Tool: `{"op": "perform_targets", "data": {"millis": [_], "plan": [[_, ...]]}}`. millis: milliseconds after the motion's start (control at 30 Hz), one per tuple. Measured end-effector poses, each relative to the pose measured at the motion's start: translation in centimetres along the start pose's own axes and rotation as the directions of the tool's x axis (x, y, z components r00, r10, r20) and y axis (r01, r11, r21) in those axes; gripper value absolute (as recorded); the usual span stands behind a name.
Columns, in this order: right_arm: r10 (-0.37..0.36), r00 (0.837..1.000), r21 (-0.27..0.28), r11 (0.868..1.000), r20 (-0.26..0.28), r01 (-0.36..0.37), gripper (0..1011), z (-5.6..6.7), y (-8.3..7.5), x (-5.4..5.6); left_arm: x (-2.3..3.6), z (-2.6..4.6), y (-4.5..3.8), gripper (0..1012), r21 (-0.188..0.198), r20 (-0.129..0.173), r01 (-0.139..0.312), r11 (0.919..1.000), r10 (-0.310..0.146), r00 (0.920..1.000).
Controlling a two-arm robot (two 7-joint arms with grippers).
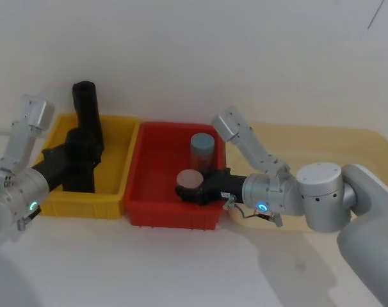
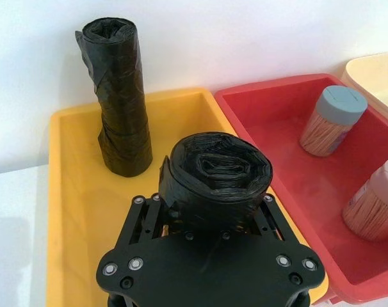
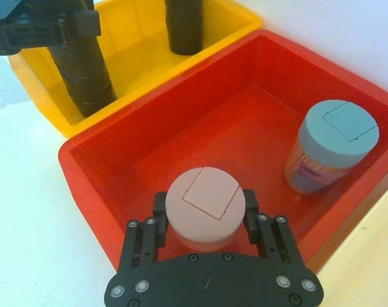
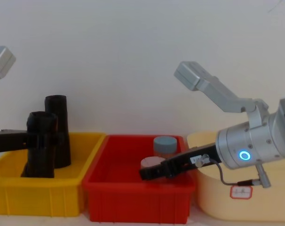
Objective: Pick up the garbage bag with the one hand and transfer it to the other hand.
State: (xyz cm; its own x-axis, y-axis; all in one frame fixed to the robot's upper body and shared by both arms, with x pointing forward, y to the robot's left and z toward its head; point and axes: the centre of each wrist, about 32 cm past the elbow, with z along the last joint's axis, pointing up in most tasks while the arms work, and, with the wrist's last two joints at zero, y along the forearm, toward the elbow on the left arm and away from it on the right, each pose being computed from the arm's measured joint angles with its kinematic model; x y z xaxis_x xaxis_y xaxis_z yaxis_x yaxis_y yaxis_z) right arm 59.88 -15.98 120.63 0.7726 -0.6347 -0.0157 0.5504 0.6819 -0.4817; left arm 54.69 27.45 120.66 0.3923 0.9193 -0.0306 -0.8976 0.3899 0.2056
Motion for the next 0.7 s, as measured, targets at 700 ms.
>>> {"op": "perform_targets", "data": {"millis": [700], "plan": [[-0.003, 1.000, 0.009, 1.000, 0.007, 0.003, 664, 0.18, -0.25, 0.00, 0.02, 0.40, 0.03, 456, -0.011, 0.003, 0.005, 0.9999, -0.005, 1.0000]]}}
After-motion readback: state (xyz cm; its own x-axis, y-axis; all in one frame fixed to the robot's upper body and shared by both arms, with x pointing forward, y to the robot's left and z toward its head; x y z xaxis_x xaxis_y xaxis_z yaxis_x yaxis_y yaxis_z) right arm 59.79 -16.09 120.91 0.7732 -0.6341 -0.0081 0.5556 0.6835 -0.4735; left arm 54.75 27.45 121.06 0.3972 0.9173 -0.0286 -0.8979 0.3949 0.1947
